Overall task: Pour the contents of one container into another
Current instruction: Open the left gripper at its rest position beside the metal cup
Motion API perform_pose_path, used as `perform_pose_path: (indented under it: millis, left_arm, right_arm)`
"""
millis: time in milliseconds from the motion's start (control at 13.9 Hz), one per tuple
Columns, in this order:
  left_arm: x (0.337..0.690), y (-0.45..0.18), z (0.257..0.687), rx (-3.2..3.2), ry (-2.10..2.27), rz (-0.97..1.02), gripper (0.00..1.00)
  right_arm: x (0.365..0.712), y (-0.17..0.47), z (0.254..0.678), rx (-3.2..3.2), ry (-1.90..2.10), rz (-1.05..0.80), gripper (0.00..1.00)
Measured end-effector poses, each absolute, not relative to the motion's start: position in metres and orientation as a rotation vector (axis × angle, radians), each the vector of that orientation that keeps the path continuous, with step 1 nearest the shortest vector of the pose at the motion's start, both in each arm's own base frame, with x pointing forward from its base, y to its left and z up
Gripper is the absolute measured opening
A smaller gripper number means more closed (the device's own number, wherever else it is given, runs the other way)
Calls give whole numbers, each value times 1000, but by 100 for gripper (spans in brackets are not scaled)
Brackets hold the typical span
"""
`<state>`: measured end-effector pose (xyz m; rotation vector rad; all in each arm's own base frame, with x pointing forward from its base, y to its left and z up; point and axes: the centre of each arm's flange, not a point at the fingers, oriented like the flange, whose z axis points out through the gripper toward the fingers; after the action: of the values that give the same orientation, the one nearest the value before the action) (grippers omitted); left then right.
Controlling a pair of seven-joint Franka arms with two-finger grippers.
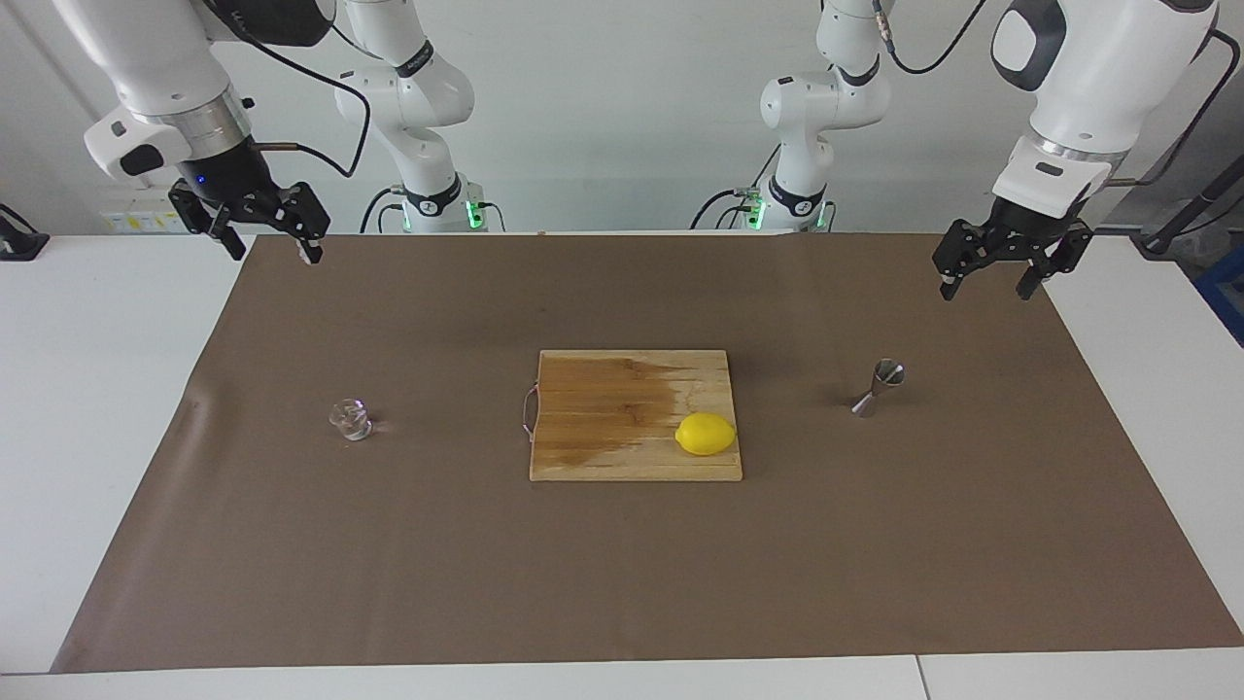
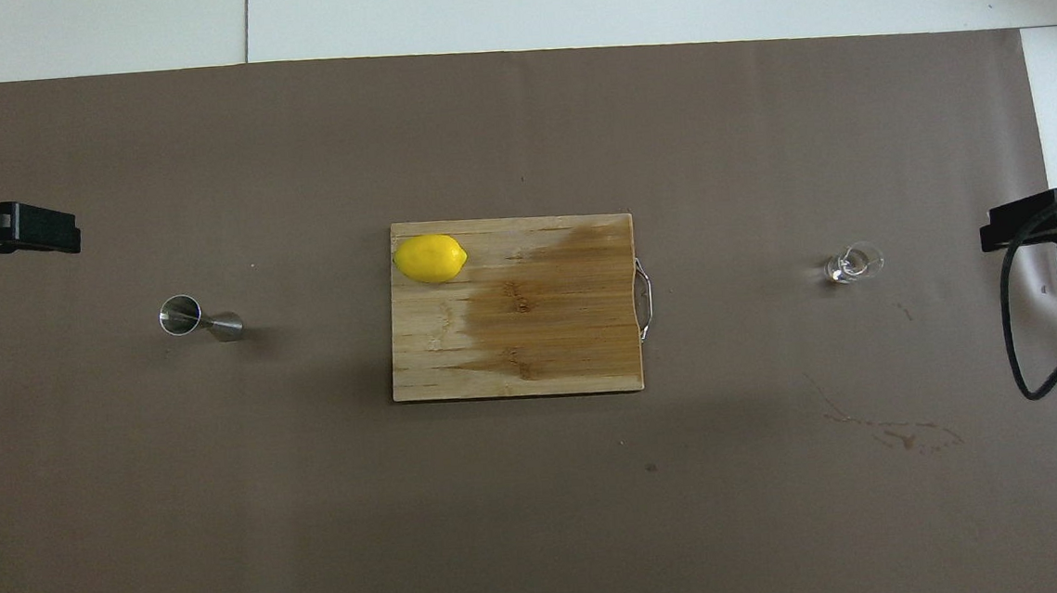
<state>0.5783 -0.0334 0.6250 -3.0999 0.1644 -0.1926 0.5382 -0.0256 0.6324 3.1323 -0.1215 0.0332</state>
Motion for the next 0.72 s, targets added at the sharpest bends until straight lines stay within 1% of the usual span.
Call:
perform_pose_path:
  millis: [503,719]
  left_arm:
    - [570,-33,622,-3114,152,-115,100]
    - [565,-21,616,-3200,63,-57,100]
  right_arm:
    - [538,-25,632,3132,-121,33,100]
    - [538,-25,632,3132,-121,33,100]
